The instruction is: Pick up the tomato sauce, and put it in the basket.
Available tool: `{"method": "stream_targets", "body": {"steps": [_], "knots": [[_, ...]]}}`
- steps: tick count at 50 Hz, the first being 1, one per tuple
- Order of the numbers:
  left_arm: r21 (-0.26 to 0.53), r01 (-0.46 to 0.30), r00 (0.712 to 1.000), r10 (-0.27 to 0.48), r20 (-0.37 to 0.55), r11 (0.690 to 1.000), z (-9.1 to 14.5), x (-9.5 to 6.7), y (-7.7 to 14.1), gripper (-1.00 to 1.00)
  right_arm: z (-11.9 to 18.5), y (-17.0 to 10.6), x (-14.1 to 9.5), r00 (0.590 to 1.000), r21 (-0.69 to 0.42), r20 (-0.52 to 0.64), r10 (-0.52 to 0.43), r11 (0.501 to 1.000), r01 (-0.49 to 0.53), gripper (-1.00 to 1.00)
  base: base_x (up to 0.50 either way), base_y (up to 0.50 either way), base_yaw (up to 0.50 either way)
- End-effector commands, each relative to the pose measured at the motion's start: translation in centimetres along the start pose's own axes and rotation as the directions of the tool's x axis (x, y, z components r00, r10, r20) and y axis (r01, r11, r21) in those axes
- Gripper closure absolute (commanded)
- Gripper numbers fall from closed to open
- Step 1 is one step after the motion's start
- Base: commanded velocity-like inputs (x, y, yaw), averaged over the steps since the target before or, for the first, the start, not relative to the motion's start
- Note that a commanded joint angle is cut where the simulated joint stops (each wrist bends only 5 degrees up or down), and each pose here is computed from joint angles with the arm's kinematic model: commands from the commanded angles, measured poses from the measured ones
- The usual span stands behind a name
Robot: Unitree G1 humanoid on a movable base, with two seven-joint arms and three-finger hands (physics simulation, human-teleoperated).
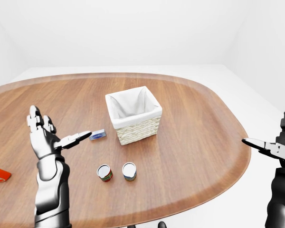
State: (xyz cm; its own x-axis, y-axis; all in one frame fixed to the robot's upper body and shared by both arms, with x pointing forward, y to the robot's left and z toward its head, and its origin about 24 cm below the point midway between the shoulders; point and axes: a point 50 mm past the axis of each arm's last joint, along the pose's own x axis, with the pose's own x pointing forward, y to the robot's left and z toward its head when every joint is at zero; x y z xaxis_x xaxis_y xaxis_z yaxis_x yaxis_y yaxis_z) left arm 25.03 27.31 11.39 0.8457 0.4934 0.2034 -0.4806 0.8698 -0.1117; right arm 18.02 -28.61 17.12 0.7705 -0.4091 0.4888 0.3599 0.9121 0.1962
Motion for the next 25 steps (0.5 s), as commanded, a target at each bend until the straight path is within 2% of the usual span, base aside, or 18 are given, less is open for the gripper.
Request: {"method": "stream_targets", "body": {"steps": [1, 3, 5, 8, 9, 12, 13, 14, 15, 17, 19, 20, 21, 22, 23, 24, 25], "knots": [[0.368, 0.183, 0.983, -0.181, -0.039, 0.912, -1.9, -0.8, -3.0, -1.0, 0.1, 0.0, 0.0, 1.0, 0.001, 0.005, 0.0, 1.0, 0.0, -1.0, 0.0, 0.0, 0.0], [0.466, 0.182, 0.982, -0.18, -0.049, 0.866, -2.4, -0.9, -3.1, -1.0, 0.1, 0.0, 0.0, 1.0, 0.001, 0.003, 0.001, 1.0, -0.001, -1.0, 0.0, 0.0, 0.0], [0.511, 0.205, 0.978, -0.198, -0.068, 0.835, -2.9, -1.1, -3.2, -1.0, 0.0, 0.1, 0.0, 1.0, 0.001, 0.0, 0.001, 1.0, -0.001, -1.0, 0.0, 0.0, 0.0], [0.597, 0.229, 0.971, -0.223, -0.085, 0.769, -3.2, -1.5, -3.2, -1.0, 0.0, 0.1, -0.1, 1.0, 0.0, 0.001, 0.003, 1.0, -0.003, -1.0, 0.0, 0.0, 0.0], [0.649, 0.259, 0.962, -0.253, -0.105, 0.715, -3.4, -1.9, -3.2, -1.0, -0.1, 0.1, -0.1, 1.0, 0.0, -0.003, 0.002, 1.0, -0.002, -1.0, 0.0, 0.0, 0.0], [0.687, 0.316, 0.943, -0.296, -0.151, 0.655, -3.8, -2.7, -3.4, -1.0, -0.3, 0.1, -0.1, 1.0, -0.001, -0.011, 0.003, 1.0, -0.003, -1.0, 0.0, 0.0, 0.0], [0.69, 0.328, 0.939, -0.303, -0.163, 0.645, -3.9, -2.9, -3.5, -1.0, -0.3, 0.1, -0.1, 1.0, -0.002, -0.013, 0.003, 1.0, -0.003, -1.0, 0.0, 0.0, 0.0], [0.677, 0.334, 0.938, -0.299, -0.173, 0.656, -4.1, -2.9, -3.5, -1.0, -0.3, 0.1, -0.1, 1.0, -0.001, -0.013, 0.002, 1.0, -0.002, -1.0, 0.0, 0.0, 0.0], [0.677, 0.338, 0.937, -0.304, -0.174, 0.654, -4.0, -3.0, -3.6, -1.0, -0.4, 0.1, -0.1, 1.0, -0.002, -0.016, 0.002, 1.0, -0.002, -1.0, 0.0, 0.0, 0.0], [0.697, 0.36, 0.928, -0.312, -0.202, 0.62, -4.5, -3.2, -3.6, -1.0, -0.3, 0.1, -0.2, 1.0, -0.002, -0.015, 0.002, 1.0, -0.002, -1.0, 0.0, 0.0, 0.0], [0.692, 0.376, 0.923, -0.316, -0.22, 0.616, -4.8, -3.3, -3.6, -1.0, -0.4, 0.1, -0.1, 1.0, -0.003, -0.016, 0.001, 1.0, -0.001, -1.0, 0.0, 0.0, 0.0], [0.685, 0.415, 0.907, -0.332, -0.259, 0.599, -5.4, -3.6, -3.7, -1.0, -0.5, 0.0, -0.1, 1.0, -0.003, -0.021, 0.001, 1.0, -0.001, -1.0, 0.0, 0.0, 0.0], [0.674, 0.419, 0.906, -0.329, -0.265, 0.609, -5.6, -3.6, -3.7, -1.0, -0.6, 0.1, -0.1, 1.0, -0.003, -0.025, 0.001, 1.0, -0.001, -1.0, 0.0, 0.0, 0.0], [0.684, 0.419, 0.906, -0.324, -0.271, 0.597, -5.8, -3.6, -3.7, -1.0, -0.7, 0.1, -0.1, 1.0, -0.005, -0.03, 0.001, 1.0, -0.001, -1.0, 0.0, 0.0, 0.0], [0.699, 0.43, 0.901, -0.322, -0.291, 0.572, -6.3, -3.7, -3.6, -1.0, -0.8, 0.0, -0.1, 0.999, -0.009, -0.036, -0.001, 1.0, 0.001, -1.0, 0.0, 0.0, 0.0], [0.695, 0.437, 0.898, -0.323, -0.299, 0.571, -6.4, -3.8, -3.6, -1.0, 0.0, 0.1, 0.1, 1.0, -0.009, 0.002, -0.003, 1.0, 0.003, -1.0, 0.0, 0.0, 0.0], [0.69, 0.453, 0.89, -0.329, -0.315, 0.565, -6.6, -3.9, -3.6, -1.0, -0.4, 0.1, 0.0, 1.0, -0.009, -0.017, -0.001, 1.0, 0.001, -1.0, 0.0, 0.0, 0.0]]}}
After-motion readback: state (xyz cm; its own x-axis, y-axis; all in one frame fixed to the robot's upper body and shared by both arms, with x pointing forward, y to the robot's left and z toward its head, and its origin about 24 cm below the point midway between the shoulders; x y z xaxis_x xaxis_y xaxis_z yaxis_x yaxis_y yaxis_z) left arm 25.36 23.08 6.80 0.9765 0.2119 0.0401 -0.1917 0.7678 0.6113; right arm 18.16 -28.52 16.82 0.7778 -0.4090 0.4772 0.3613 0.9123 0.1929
